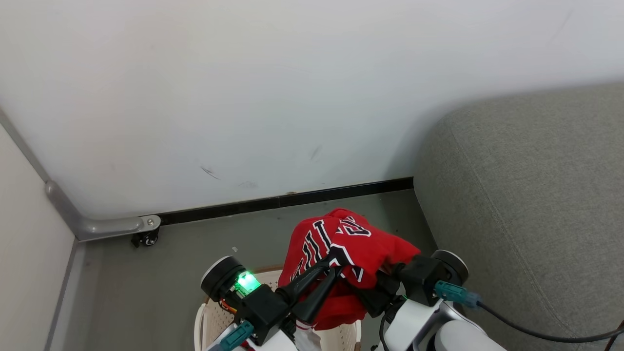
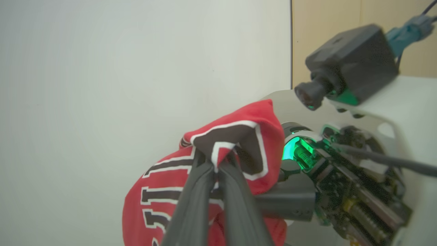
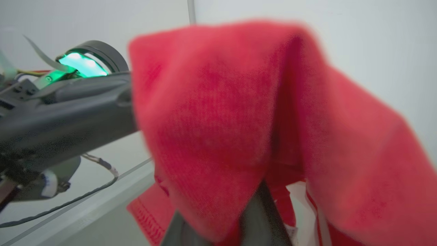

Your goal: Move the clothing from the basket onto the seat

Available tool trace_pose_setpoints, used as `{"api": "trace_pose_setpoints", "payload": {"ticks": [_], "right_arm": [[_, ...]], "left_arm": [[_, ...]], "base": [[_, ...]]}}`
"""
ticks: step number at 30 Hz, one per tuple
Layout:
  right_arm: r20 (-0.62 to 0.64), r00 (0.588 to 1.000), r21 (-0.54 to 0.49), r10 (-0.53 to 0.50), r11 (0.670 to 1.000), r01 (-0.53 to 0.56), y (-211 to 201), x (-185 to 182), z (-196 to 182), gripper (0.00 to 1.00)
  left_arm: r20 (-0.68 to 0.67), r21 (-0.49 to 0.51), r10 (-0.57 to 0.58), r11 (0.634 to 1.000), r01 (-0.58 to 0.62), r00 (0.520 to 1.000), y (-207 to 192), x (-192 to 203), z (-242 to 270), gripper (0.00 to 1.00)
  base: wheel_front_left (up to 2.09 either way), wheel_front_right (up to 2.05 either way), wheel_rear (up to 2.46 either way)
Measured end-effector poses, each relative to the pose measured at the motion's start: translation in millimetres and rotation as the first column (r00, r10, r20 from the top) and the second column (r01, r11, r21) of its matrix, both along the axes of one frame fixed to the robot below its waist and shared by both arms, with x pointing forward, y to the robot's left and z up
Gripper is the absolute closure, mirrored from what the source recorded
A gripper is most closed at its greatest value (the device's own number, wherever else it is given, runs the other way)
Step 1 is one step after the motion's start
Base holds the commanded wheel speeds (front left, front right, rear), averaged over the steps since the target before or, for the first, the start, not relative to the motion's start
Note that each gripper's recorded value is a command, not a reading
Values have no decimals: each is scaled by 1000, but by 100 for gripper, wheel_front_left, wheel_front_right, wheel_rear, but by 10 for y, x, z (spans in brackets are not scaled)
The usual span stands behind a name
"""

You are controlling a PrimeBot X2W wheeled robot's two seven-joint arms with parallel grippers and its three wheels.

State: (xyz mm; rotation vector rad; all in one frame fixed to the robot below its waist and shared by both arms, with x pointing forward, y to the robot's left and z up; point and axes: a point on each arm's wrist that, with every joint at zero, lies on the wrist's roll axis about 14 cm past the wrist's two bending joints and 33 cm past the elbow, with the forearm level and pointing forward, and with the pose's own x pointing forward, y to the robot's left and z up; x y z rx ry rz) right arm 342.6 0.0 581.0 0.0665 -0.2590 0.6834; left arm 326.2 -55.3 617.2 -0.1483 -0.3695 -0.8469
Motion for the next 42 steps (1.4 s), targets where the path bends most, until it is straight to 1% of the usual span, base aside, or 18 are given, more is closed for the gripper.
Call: {"api": "trace_pose_setpoints", "payload": {"ticks": [2, 3, 4, 5, 6, 7, 8, 15, 20, 26, 33, 42], "right_arm": [[1, 1000, 2, -4, 1000, 4, -10, 5, 8, 100], [2, 1000, 4, -5, 1000, 5, -15, 7, 13, 100], [2, 1000, 6, -6, 1000, 6, -18, 9, 18, 100], [3, 1000, 10, -7, 1000, 7, -22, 10, 26, 100], [4, 1000, 12, -9, 1000, 9, -28, 13, 35, 100], [6, 1000, 14, -11, 1000, 11, -35, 17, 44, 100], [9, 1000, 16, -15, 1000, 15, -46, 23, 55, 100], [30, 998, 17, -61, 998, 60, -205, 95, 119, 100], [46, 996, 8, -75, 997, 74, -264, 113, 146, 100], [79, 993, -9, -86, 996, 87, -317, 127, 205, 100], [113, 986, -5, -120, 993, 121, -449, 181, 305, 100], [161, 974, -4, -159, 987, 162, -599, 222, 441, 100]], "left_arm": [[-4, 2, 5, 1000, -5, 1000, 9, 12, -14, 100], [-6, 4, 9, 1000, -9, 1000, 19, 22, -22, 88], [-10, 5, 15, 1000, -14, 1000, 32, 35, -35, 49], [-15, 7, 22, 1000, -22, 1000, 49, 52, -53, 29], [-18, 10, 26, 1000, -26, 999, 60, 62, -67, 20], [-22, 12, 32, 999, -31, 999, 73, 74, -82, 7], [-26, 14, 38, 999, -37, 999, 86, 86, -95, 0], [-35, 17, 71, 997, -70, 997, 160, 141, -121, 0], [-37, 20, 77, 997, -76, 996, 173, 148, -133, 0], [-49, 19, 111, 994, -110, 993, 249, 194, -164, 0], [-60, 53, 155, 987, -151, 986, 346, 244, -274, 0], [-111, 83, 185, 981, -177, 976, 449, 212, -485, 0]], "base": [[0, 0, 0], [0, 0, 0], [0, 0, 0], [0, 0, 0], [0, 0, 0], [0, 0, 0], [0, 0, 0], [0, 0, 0], [0, 0, 0], [0, 0, 0], [0, 0, 0], [0, 0, 0]]}}
